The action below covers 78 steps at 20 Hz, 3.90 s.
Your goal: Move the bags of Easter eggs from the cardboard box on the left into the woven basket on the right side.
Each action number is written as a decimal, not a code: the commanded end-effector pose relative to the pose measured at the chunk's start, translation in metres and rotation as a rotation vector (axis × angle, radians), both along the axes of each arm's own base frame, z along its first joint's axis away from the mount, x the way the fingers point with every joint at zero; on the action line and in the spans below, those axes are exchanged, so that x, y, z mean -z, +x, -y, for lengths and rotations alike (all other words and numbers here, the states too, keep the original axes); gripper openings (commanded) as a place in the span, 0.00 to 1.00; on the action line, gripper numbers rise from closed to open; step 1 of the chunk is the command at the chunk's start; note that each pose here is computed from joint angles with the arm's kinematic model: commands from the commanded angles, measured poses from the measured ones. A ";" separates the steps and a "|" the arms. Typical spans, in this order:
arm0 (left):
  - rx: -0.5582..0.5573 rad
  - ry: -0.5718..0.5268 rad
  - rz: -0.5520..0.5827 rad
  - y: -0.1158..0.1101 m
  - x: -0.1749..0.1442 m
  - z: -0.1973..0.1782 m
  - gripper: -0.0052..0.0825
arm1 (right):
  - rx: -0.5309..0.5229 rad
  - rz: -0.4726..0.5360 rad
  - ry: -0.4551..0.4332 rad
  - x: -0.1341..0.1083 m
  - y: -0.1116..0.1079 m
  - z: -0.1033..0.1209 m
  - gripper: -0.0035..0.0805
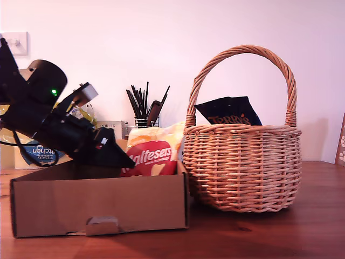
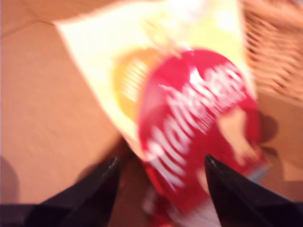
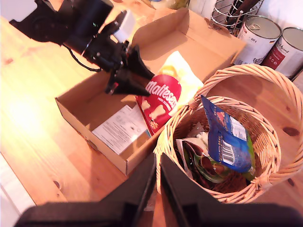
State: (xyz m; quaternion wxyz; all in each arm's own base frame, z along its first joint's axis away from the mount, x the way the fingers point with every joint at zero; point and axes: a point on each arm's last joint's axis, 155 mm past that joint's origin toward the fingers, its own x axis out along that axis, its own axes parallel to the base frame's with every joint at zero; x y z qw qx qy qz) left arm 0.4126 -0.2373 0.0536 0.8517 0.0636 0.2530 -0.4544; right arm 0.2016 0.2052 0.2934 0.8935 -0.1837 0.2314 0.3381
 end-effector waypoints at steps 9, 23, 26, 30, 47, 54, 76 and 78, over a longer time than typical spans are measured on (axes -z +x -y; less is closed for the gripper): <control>0.010 0.083 -0.043 -0.018 0.030 0.022 0.39 | -0.003 0.000 -0.003 0.005 0.000 -0.002 0.03; -0.017 0.075 -0.040 -0.019 -0.006 0.006 0.03 | 0.006 0.002 -0.004 0.005 0.001 0.000 0.03; -0.006 0.063 -0.030 -0.027 -0.028 0.005 0.03 | 0.006 0.002 -0.004 0.005 0.001 0.000 0.03; 0.043 0.023 -0.063 -0.046 -0.050 0.007 0.03 | 0.006 0.001 -0.005 0.005 0.001 0.000 0.03; 0.014 0.089 -0.236 -0.072 -0.026 -0.006 0.05 | 0.001 -0.011 -0.017 0.009 -0.001 0.001 0.03; -0.032 0.213 -0.153 -0.063 -0.016 -0.004 0.48 | -0.013 -0.012 -0.002 0.007 -0.002 -0.003 0.03; 0.277 0.531 0.163 -0.057 0.043 0.010 0.77 | -0.029 -0.017 0.001 0.007 -0.004 -0.005 0.03; 0.288 0.537 0.144 -0.059 0.054 0.010 0.77 | -0.029 -0.018 0.001 0.007 -0.004 -0.005 0.03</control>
